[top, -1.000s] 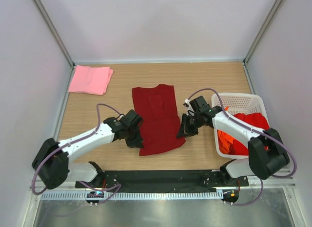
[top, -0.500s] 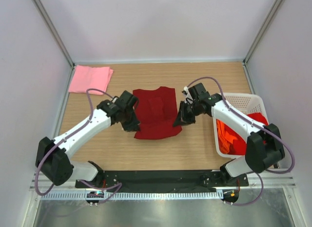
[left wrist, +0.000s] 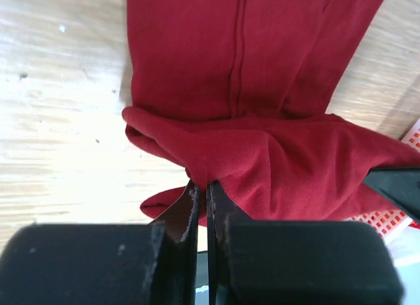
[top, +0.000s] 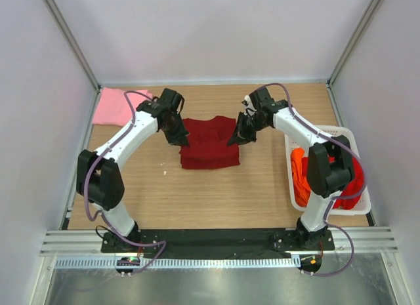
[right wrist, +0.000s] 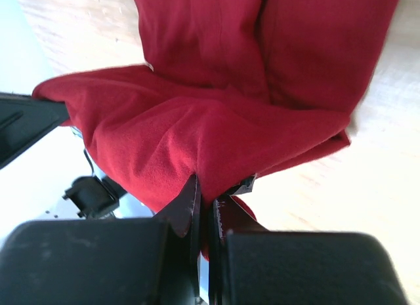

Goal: Fold and stack the t-shirts
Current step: Fold the tshirt

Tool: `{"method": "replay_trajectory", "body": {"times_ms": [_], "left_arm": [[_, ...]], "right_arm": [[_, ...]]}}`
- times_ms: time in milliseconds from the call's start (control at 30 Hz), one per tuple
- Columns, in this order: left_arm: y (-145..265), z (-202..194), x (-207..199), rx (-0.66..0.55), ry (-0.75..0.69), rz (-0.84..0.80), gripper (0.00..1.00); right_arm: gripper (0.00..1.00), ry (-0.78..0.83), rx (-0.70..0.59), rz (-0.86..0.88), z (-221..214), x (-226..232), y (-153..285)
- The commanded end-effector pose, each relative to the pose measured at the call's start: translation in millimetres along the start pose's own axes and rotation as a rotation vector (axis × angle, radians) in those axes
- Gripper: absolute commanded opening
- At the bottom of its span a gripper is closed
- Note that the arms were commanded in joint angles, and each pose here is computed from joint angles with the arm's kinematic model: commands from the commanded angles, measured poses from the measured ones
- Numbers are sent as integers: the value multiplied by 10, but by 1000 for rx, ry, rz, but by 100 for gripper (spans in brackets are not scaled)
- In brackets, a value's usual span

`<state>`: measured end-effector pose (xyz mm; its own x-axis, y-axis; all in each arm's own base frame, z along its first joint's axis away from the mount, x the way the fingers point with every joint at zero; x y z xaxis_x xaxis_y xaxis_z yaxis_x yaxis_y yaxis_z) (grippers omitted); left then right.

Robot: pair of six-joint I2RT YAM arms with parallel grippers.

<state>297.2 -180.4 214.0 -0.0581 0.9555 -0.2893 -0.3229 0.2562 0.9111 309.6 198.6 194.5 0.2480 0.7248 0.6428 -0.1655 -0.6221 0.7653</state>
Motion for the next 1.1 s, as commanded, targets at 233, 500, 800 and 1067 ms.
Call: {"method": "replay_trajectory", "body": {"times_ms": [233,500,800,1067], "left_arm": [[-48,425,-36,-40,-23,-62,0],[-278,715,-24,-53,-3,-68,1],[-716,1087,139,-77,38,-82,6],[-676,1511,245,-181,50,-52,42]], "right_arm": [[1,-32,9,83,449,159,-31],[1,-67,17,116,844,167,-219],[8,-120,12,150,1267,-18,-525],[48,-146,-80,200,1768,82,-448]]}}
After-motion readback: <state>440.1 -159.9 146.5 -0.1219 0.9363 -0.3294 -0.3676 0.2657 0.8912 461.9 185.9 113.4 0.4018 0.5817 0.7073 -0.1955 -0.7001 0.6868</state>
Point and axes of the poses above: each gripper's point midway between its finger pads, its own y axis back along the fingers, its own x axis along the line the jaws close on, z = x × y, the point moved 8 cm from there along y, back along the fingers, and after that the axes turned 13 degrees about -y, right-handed, at the moved point
